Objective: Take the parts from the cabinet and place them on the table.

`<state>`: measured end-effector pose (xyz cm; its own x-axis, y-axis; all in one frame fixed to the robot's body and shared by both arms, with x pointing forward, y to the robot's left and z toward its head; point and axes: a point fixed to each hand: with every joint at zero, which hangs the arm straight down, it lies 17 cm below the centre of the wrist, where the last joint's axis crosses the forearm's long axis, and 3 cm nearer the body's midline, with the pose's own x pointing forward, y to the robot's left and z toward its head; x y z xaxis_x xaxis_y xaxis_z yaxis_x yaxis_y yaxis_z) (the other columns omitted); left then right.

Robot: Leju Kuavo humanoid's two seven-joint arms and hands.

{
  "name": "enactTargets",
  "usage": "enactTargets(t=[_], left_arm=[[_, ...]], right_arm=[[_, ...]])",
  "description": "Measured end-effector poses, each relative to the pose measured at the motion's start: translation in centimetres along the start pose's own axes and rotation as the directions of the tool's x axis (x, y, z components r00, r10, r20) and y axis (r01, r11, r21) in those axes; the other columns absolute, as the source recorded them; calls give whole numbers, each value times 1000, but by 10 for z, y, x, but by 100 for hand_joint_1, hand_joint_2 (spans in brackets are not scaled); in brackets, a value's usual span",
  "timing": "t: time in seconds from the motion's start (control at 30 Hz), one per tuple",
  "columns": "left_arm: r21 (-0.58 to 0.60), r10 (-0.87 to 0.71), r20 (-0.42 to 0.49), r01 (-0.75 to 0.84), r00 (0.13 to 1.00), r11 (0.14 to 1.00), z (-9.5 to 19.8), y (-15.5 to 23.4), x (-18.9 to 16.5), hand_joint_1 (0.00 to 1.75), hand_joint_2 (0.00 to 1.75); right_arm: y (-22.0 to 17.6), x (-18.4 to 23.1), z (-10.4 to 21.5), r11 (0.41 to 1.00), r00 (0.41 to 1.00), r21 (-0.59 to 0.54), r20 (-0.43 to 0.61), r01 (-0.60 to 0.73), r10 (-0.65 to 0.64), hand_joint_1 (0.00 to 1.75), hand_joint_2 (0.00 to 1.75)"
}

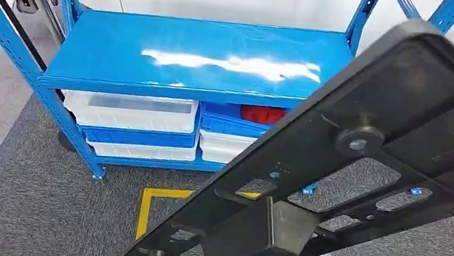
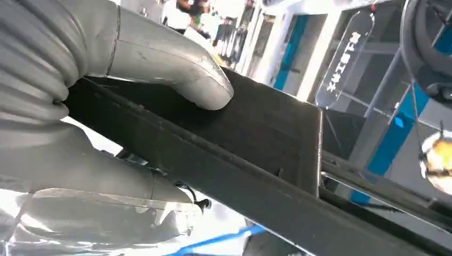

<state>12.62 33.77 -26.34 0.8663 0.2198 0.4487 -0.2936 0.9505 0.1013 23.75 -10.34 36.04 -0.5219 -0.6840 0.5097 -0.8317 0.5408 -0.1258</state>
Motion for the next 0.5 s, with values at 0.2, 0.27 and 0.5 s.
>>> enactTargets(t=[0.2, 0.27, 0.5], left_arm=[[12, -5, -22, 6, 1000, 1000, 0, 3, -4, 0, 175], [14, -5, -22, 6, 1000, 1000, 0, 4, -4, 0, 175], [37, -8, -18, 9, 1000, 999, -2, 11, -1, 0, 175]], right_arm=[[-10, 2, 0, 999, 999, -27, 4, -37, 37, 175, 175], [-11, 2, -1, 999, 999, -30, 2, -45, 45, 175, 175], [-14, 5, -3, 998, 999, -39, 16, -49, 49, 175, 175]])
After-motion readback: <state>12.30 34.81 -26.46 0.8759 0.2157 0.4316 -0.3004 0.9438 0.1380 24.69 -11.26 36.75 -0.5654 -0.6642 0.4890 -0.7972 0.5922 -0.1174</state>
